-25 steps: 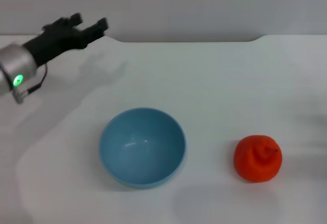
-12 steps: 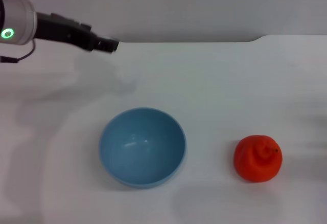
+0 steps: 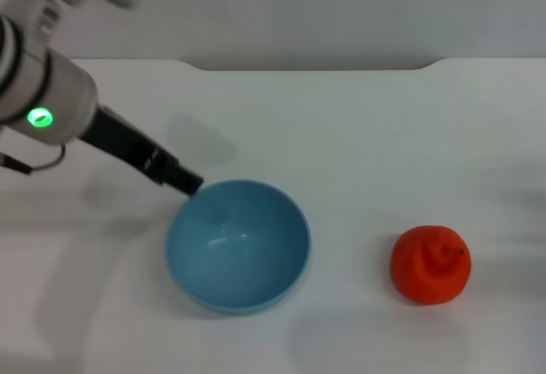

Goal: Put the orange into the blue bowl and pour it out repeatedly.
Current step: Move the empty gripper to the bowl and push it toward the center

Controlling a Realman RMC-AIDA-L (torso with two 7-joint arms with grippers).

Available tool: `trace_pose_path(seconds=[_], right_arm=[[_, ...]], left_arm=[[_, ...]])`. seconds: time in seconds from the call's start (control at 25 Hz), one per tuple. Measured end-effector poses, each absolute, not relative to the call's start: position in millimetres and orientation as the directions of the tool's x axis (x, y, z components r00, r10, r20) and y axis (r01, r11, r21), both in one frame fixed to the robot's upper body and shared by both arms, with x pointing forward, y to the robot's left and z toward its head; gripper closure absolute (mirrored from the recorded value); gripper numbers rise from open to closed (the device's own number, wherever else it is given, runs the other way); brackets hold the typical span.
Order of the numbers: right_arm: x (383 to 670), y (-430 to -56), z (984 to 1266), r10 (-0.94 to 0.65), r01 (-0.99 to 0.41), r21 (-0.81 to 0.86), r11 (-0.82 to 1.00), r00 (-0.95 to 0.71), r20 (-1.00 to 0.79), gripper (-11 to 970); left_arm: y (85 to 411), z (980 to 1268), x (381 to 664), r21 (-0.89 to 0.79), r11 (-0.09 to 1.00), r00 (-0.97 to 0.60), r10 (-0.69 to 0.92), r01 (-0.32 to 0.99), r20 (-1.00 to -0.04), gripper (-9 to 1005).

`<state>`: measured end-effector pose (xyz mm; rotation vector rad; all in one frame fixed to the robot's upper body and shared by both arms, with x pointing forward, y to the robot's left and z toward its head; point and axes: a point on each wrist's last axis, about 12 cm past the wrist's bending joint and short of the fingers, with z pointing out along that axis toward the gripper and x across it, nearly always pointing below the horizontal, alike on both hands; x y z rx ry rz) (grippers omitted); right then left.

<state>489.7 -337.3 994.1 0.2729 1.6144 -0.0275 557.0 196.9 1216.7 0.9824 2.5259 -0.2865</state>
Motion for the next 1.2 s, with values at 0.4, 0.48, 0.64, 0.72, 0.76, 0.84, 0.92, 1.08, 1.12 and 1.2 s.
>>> trace_pose_path(seconds=[0.4, 0.48, 0.64, 0.72, 0.76, 0.84, 0.92, 1.08, 1.12, 1.2], right_arm=[[487.5, -338.3, 993.0, 0.158, 0.197, 0.147, 0.969, -0.04, -0.987, 453], [486.5, -338.2, 992.4, 0.16, 0.198, 0.149, 0.969, -0.042, -0.986, 454], [485.1, -336.7, 991.2, 0.166, 0.199, 0.154, 0.968, -0.046, -0.985, 454], [484.9, -336.1, 991.0, 0.168, 0.199, 0.155, 0.968, -0.046, -0.985, 455], [484.8, -335.9, 990.9, 0.168, 0.198, 0.156, 0.968, -0.046, -0.985, 455], [484.6, -335.3, 990.8, 0.17, 0.198, 0.158, 0.967, -0.046, -0.984, 455], [484.3, -335.1, 990.7, 0.171, 0.198, 0.159, 0.967, -0.045, -0.984, 455], [483.8, -334.9, 990.6, 0.171, 0.198, 0.16, 0.967, -0.044, -0.984, 456], [483.8, -334.8, 990.6, 0.172, 0.198, 0.16, 0.967, -0.044, -0.984, 456], [484.0, -334.1, 990.6, 0.173, 0.197, 0.162, 0.967, -0.044, -0.984, 457]], left_arm=[[184.9, 1186.6, 564.1, -0.06, 0.736, -0.706, 0.618, 0.674, -0.346, 222], [184.4, 1181.1, 566.7, -0.071, 0.741, -0.717, 0.613, 0.667, -0.332, 233], [181.6, 1169.4, 570.8, -0.077, 0.745, -0.726, 0.614, 0.663, -0.311, 255], [181.3, 1163.0, 572.9, -0.077, 0.748, -0.731, 0.612, 0.659, -0.304, 267], [181.4, 1160.1, 573.9, -0.079, 0.751, -0.734, 0.609, 0.656, -0.301, 272], [181.4, 1154.9, 575.2, -0.085, 0.754, -0.74, 0.607, 0.652, -0.291, 283], [180.9, 1149.6, 575.4, -0.093, 0.753, -0.744, 0.609, 0.651, -0.273, 295], [177.8, 1139.3, 574.4, -0.102, 0.749, -0.748, 0.622, 0.655, -0.231, 317], [177.6, 1136.9, 574.1, -0.105, 0.751, -0.752, 0.622, 0.652, -0.22, 323], [177.1, 1134.2, 574.0, -0.114, 0.752, -0.756, 0.622, 0.649, -0.205, 334]])
